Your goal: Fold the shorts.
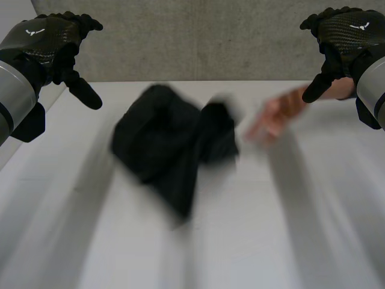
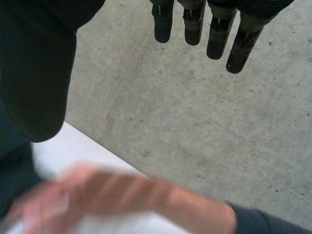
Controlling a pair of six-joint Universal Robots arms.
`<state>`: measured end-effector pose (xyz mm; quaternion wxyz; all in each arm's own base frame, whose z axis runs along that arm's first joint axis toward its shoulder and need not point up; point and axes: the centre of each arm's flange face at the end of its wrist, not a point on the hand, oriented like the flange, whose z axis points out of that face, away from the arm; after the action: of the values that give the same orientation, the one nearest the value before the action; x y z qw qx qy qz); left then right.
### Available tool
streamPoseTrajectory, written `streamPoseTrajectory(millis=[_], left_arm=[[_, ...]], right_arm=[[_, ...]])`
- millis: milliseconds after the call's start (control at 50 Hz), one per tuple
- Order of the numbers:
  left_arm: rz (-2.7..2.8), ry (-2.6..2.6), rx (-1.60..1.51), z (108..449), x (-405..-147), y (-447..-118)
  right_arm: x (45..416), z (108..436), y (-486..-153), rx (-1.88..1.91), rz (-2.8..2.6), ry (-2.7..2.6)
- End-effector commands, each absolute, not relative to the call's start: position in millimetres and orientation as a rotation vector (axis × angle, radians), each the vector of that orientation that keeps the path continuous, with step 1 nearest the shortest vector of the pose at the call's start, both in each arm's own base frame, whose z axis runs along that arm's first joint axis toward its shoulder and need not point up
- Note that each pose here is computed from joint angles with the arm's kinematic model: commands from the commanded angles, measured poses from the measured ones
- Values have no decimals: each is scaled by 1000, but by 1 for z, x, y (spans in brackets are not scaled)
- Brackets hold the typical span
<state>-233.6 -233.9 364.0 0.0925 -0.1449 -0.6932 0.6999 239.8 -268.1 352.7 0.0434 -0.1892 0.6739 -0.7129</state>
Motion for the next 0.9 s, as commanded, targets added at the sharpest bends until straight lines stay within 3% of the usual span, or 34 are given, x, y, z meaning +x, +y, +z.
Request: streamPoseTrajectory(millis=[20, 320, 420, 560, 640, 740, 900], left_arm=[[2079, -2058, -431, 364, -234, -234], [2062, -2084, -443, 358, -235, -238], [2033, -2136, -477, 344, -239, -248], [1957, -2309, -714, 300, -247, -263], [1834, -2410, -842, 265, -262, -251], [1766, -2555, -892, 228, -272, -229], [1703, -2663, -917, 171, -274, -234]], right_arm=[[240, 352, -269, -577, -2185, 2053], [242, 348, -270, -600, -2169, 2058], [251, 339, -265, -784, -2097, 2034], [270, 298, -243, -1222, -1880, 2053], [284, 272, -230, -1420, -1774, 2050], [287, 252, -234, -1430, -1716, 2088], [289, 226, -238, -1431, -1708, 2094]])
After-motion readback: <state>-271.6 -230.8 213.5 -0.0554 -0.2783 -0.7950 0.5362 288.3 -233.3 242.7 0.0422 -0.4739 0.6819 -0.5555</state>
